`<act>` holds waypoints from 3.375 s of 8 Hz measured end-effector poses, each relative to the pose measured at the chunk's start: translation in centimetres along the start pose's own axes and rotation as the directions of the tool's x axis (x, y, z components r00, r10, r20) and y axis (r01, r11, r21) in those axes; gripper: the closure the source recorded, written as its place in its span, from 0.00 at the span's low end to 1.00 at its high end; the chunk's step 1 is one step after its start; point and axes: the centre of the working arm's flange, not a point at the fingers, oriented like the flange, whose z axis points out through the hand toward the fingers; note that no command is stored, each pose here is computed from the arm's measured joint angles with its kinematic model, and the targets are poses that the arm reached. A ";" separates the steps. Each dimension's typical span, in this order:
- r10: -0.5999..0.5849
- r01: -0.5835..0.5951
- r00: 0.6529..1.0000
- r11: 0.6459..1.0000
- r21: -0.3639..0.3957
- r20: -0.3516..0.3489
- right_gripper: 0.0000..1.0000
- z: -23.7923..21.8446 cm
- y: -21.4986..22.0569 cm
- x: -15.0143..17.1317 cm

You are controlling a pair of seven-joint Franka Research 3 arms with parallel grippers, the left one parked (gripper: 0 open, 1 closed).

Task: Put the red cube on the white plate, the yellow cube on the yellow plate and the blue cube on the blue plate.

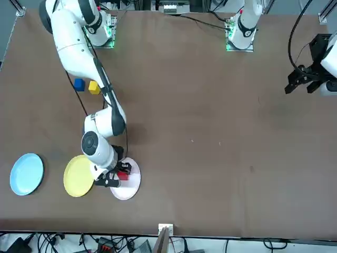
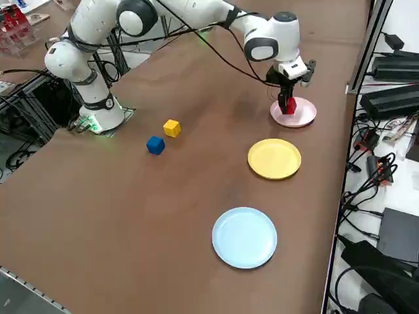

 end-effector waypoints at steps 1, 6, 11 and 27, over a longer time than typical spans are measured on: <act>-0.003 0.003 1.000 1.000 -0.001 -0.001 0.18 0.0 -0.1 0.0; 0.005 -0.005 1.000 1.000 -0.008 0.009 0.00 -4.1 0.2 1.2; 0.035 -0.011 0.965 0.995 -0.095 0.261 0.00 -20.3 7.4 -1.0; 0.087 -0.042 0.893 0.993 -0.110 0.442 0.03 -12.8 23.7 -28.2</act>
